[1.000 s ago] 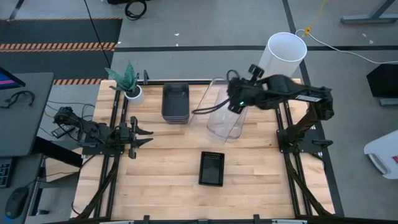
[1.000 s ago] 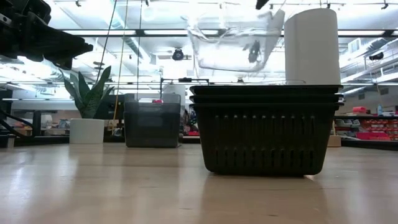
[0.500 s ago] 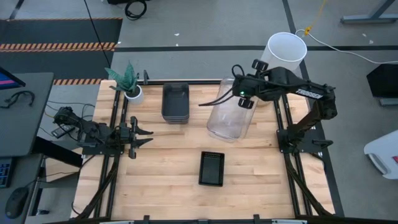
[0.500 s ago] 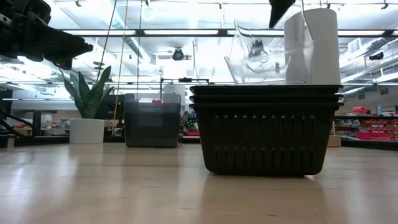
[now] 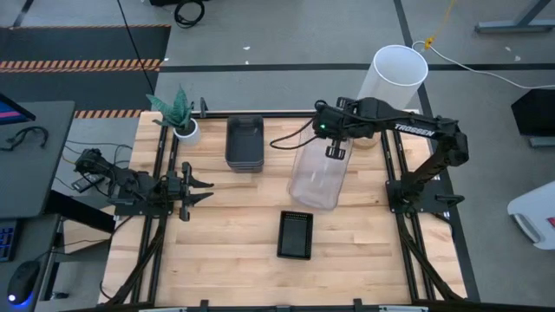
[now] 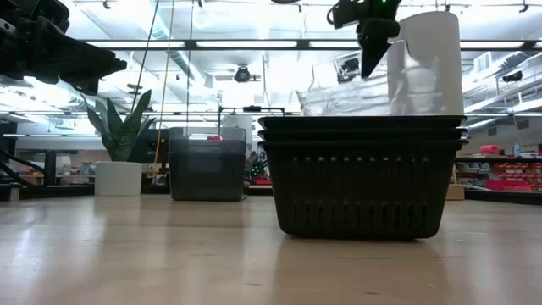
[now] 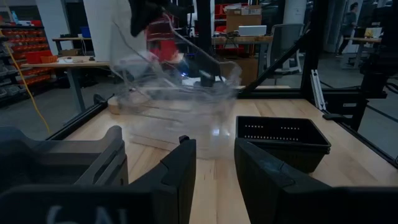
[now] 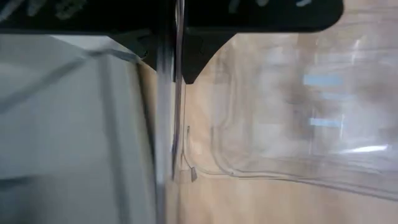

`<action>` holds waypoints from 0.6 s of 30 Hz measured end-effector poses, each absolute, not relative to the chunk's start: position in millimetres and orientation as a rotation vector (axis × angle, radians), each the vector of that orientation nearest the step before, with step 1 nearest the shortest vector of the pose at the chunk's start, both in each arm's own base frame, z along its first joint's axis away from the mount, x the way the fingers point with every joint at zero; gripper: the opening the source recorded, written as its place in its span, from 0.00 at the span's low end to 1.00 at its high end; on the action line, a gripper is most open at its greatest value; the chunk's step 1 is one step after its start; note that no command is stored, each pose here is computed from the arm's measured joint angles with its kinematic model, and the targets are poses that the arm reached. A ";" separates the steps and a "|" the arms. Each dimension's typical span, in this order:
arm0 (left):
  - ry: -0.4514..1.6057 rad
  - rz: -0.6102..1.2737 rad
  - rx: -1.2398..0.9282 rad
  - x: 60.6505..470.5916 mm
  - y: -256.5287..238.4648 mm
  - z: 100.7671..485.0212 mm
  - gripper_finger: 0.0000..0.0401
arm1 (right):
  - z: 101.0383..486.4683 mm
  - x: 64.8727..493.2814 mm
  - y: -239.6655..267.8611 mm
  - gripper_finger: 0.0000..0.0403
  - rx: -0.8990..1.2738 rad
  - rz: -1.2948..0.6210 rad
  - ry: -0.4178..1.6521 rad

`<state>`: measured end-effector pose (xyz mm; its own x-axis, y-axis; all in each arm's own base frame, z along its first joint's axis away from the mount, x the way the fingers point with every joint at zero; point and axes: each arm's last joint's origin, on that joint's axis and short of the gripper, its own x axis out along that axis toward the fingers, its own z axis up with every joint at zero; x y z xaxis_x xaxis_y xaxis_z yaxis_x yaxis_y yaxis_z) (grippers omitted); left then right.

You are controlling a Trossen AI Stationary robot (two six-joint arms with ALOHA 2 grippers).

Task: Stack baskets by color
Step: Stack the bottom transparent bin on the transparent bins

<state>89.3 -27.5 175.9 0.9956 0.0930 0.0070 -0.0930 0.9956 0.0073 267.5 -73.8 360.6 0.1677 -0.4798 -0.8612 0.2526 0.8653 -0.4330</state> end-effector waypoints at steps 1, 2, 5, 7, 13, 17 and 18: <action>-0.007 0.094 0.008 89.3 -27.5 175.9 0.29 | 358.1 268.2 -75.7 0.02 -0.174 -0.494 1.303; -0.007 0.094 0.007 89.3 -27.5 175.9 0.29 | 355.8 268.7 -77.5 0.02 -0.140 -0.463 1.300; -0.007 0.093 0.008 89.3 -27.5 175.9 0.29 | 348.4 268.4 -81.7 0.02 -0.101 -0.428 1.315; -0.007 0.093 0.008 89.3 -27.5 175.9 0.29 | 341.5 267.9 -84.5 0.02 -0.106 -0.432 1.334; -0.007 0.094 0.008 89.3 -27.5 175.9 0.29 | 314.5 264.3 -94.2 0.06 -0.072 -0.443 1.388; -0.007 0.093 0.008 89.3 -27.5 175.9 0.29 | 296.7 259.8 -97.4 0.07 -0.017 -0.402 1.447; -0.007 0.093 0.008 89.3 -27.5 175.9 0.29 | 291.8 260.7 -98.0 0.07 -0.004 -0.391 1.457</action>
<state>89.3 -27.5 175.9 0.9956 0.0929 0.0070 -0.0930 0.9956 0.0073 260.7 -98.0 291.8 0.0620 -0.2614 -0.9632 0.2562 0.9369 -0.2378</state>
